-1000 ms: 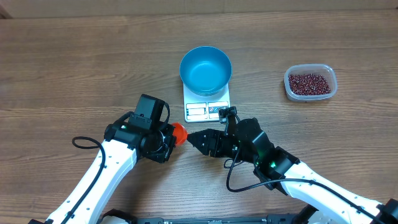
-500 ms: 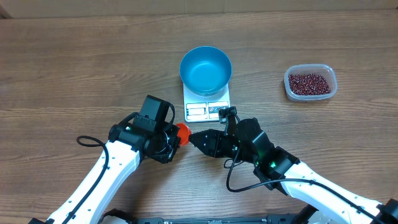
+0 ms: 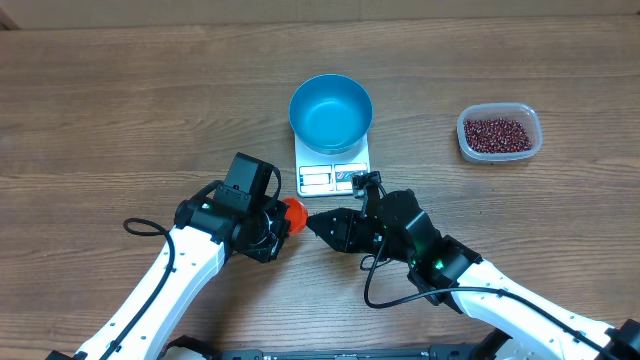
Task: Scoop item into bowl and weigh 150g on scale
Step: 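Close the right gripper on the blue scoop handle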
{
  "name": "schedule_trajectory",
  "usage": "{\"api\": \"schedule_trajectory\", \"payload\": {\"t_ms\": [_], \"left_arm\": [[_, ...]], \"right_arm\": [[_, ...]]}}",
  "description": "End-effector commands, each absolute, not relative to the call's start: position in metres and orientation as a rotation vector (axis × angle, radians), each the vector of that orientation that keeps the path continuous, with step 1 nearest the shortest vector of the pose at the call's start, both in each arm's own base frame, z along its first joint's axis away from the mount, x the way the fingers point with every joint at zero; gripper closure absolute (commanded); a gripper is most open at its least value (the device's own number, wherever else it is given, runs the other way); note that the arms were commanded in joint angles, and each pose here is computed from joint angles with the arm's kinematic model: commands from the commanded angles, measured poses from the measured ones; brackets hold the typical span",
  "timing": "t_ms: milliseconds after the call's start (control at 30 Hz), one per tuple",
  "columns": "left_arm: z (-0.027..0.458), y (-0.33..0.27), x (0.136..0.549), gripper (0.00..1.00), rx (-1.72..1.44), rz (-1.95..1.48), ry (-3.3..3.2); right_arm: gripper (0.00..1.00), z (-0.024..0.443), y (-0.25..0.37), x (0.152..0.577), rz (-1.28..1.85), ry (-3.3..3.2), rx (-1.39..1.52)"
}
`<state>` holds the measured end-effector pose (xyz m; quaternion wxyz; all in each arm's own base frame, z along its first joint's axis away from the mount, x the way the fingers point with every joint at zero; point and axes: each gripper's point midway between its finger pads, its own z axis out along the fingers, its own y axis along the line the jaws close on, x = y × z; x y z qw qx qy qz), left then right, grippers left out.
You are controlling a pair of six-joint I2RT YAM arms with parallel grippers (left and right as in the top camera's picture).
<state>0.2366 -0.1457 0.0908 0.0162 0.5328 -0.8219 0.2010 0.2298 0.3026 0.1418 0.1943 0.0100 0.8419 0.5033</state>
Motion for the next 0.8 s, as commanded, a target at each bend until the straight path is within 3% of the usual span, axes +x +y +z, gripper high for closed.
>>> {"api": "schedule_trajectory", "payload": {"t_ms": [0, 567, 767], "left_arm": [[0.0938, -0.1468, 0.2419, 0.96, 1.628, 0.633, -2.599], [0.0938, -0.148, 0.2412, 0.96, 1.554, 0.636, -2.655], [0.0938, -0.148, 0.2411, 0.96, 1.529, 0.636, -2.674]], "right_arm": [[0.87, 0.1555, 0.3085, 0.2316, 1.438, 2.324, 0.001], [0.86, 0.1557, 0.309, 0.2306, 1.445, 2.326, -0.004], [0.92, 0.1557, 0.3095, 0.2294, 1.451, 2.329, -0.01]]}}
